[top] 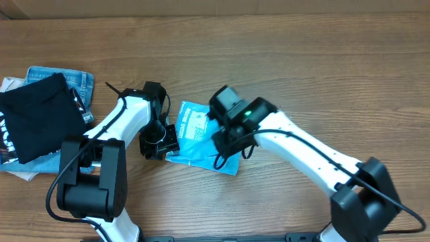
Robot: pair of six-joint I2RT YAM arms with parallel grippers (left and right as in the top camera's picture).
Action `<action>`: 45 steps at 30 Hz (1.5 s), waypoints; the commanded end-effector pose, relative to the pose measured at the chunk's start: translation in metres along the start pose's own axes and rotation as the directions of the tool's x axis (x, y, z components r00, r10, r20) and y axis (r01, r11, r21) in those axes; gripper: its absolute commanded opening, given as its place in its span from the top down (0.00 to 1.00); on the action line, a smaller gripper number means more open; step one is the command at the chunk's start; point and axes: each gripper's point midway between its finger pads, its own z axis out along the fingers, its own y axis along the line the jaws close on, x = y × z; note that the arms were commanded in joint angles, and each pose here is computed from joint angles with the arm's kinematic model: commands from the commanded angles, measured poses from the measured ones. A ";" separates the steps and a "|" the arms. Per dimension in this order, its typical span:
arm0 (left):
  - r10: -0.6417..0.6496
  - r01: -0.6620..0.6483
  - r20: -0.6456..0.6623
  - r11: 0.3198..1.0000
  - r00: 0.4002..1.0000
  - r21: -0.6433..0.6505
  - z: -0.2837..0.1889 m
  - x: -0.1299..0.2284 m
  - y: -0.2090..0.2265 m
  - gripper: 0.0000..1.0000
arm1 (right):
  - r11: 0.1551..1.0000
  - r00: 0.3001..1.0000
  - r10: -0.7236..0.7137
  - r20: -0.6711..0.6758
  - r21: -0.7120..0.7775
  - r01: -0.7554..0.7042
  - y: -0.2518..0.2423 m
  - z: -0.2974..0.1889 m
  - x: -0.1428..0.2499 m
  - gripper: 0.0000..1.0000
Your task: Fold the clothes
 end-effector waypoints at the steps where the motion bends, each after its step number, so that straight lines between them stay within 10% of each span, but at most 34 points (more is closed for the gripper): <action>1: 0.017 -0.018 -0.013 1.000 1.000 -0.023 0.005 0.003 0.003 0.47 | 0.999 0.999 -0.021 -0.040 0.025 0.022 -0.001 0.015 0.005 0.59; 22: 0.017 -0.018 -0.011 1.000 1.000 -0.023 0.005 0.003 0.003 0.46 | 0.995 0.991 -0.079 -0.111 0.053 0.085 -0.006 0.047 0.024 0.49; 36: 0.017 -0.018 -0.012 1.000 1.000 -0.023 0.005 0.003 0.003 0.46 | 0.995 0.992 -0.081 -0.102 0.055 0.086 -0.007 0.049 0.023 0.96; 45: 0.017 -0.018 -0.012 1.000 1.000 -0.023 0.005 0.003 0.003 0.46 | 0.997 0.992 -0.063 -0.109 0.035 0.067 -0.003 0.047 0.024 0.96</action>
